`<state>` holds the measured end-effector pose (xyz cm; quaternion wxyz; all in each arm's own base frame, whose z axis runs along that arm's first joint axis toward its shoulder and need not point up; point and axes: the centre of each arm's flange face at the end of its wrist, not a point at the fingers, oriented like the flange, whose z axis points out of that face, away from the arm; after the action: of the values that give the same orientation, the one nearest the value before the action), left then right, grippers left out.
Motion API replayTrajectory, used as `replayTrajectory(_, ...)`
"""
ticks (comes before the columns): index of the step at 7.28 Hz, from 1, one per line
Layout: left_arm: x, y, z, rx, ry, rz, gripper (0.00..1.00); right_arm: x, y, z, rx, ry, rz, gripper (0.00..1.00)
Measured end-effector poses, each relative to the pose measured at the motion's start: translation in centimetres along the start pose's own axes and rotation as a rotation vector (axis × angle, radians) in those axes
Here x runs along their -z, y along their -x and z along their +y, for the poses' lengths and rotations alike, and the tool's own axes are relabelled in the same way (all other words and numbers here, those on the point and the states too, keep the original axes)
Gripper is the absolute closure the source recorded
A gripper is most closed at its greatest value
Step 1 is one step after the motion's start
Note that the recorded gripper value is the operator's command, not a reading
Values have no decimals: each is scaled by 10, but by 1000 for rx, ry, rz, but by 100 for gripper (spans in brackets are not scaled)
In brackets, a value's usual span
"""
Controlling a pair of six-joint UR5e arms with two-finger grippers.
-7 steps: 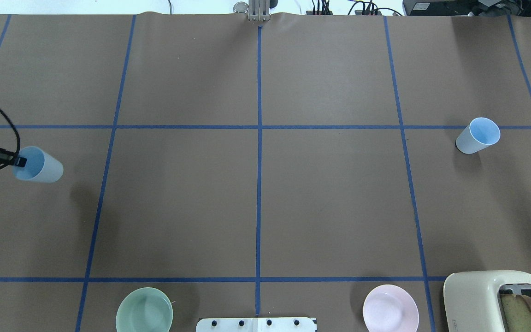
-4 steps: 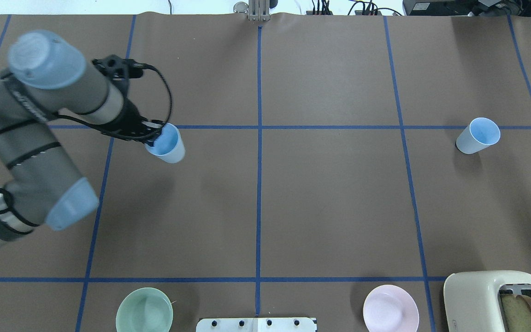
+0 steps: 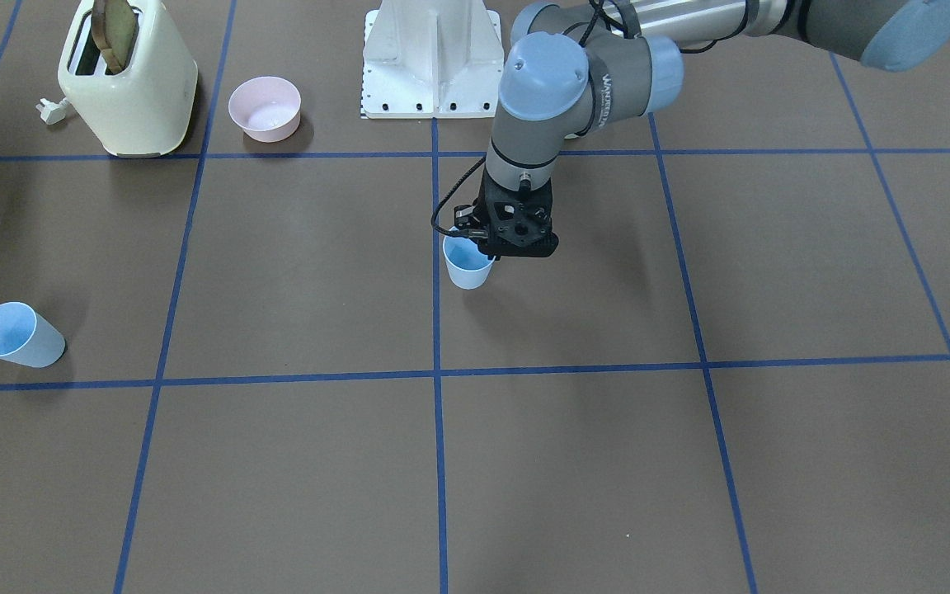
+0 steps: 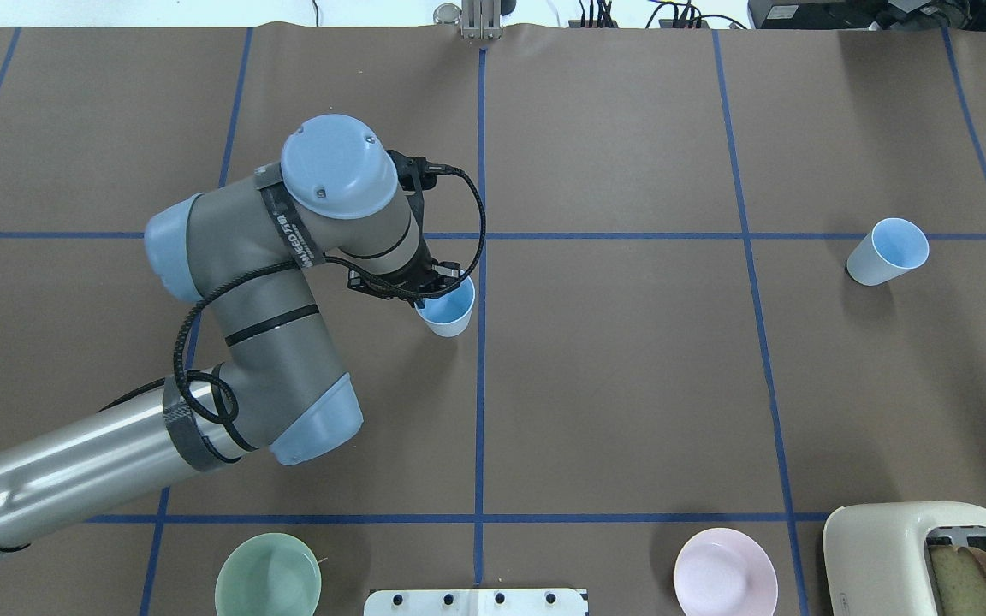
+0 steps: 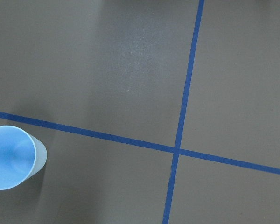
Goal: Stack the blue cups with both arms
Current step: 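Carry the cup with the left gripper to the table center and set it down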
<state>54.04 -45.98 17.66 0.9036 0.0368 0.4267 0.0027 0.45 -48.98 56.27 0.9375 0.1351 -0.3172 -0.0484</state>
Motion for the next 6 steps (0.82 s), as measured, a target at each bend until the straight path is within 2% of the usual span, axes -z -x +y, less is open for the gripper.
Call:
replayTrajectory(5,-26,-32,16,-36,17,5,100,1,1,-2,-11,-3,-1,0)
replayTrajectory(6,-31,-34,15,-40,16,14,88,1,1,-2,-11,-3,-1,0)
